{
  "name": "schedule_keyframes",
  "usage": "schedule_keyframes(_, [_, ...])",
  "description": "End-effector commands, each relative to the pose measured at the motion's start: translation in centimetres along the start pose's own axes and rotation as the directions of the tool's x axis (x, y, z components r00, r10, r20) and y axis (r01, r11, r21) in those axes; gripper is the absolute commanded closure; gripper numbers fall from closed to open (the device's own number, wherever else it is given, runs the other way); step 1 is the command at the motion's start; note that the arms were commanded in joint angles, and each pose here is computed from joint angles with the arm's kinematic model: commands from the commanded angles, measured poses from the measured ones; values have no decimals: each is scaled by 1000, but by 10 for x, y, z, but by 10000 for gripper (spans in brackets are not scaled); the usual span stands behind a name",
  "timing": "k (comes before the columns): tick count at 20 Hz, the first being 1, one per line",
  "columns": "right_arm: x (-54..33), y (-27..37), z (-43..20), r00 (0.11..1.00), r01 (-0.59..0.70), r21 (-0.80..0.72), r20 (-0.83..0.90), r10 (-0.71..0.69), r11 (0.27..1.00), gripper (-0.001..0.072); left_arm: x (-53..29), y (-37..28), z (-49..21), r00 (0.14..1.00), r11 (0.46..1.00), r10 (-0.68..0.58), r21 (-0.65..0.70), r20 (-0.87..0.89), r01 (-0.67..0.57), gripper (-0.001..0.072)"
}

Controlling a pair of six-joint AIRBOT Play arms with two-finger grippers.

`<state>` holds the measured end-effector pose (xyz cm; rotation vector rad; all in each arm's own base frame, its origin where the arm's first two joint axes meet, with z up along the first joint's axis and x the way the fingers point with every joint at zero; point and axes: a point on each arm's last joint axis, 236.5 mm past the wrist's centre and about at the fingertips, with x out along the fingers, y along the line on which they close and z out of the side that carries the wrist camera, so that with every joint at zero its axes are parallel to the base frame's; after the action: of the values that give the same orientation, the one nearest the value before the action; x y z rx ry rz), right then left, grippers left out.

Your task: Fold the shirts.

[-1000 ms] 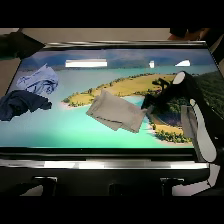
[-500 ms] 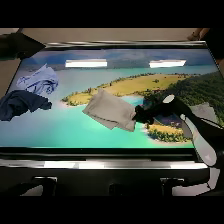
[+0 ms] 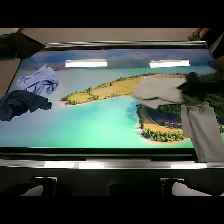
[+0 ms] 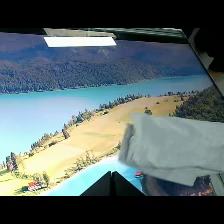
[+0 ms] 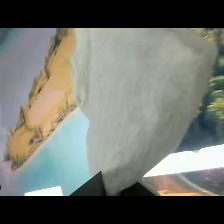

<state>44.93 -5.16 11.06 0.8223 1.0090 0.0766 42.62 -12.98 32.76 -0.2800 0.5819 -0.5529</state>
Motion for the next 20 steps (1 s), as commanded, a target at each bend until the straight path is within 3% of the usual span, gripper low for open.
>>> schedule_keyframes(1, [-88, -51, 16, 991, 96, 132, 80, -107, 987, 658, 0, -1, 0, 1000, 1000, -2, 2, -1, 2, 676])
schedule_keyframes(7, [-164, -124, 13, 964, 141, 385, 158, -216, 912, 658, 4, -13, -4, 1000, 998, -25, 62, -14, 26, 676])
schedule_keyframes(13, [-207, -169, -11, 950, 160, 519, 150, -274, 840, 658, 5, -14, -5, 999, 997, -29, 76, -15, 30, 676])
schedule_keyframes(17, [-220, -232, -65, 871, 426, 590, -62, -487, 686, 658, 5, -14, -5, 999, 997, -29, 75, -15, 30, 676])
schedule_keyframes(20, [-191, -273, -132, 814, 550, 615, -245, -526, 565, 658, 5, -14, -5, 999, 997, -29, 75, -16, 30, 676])
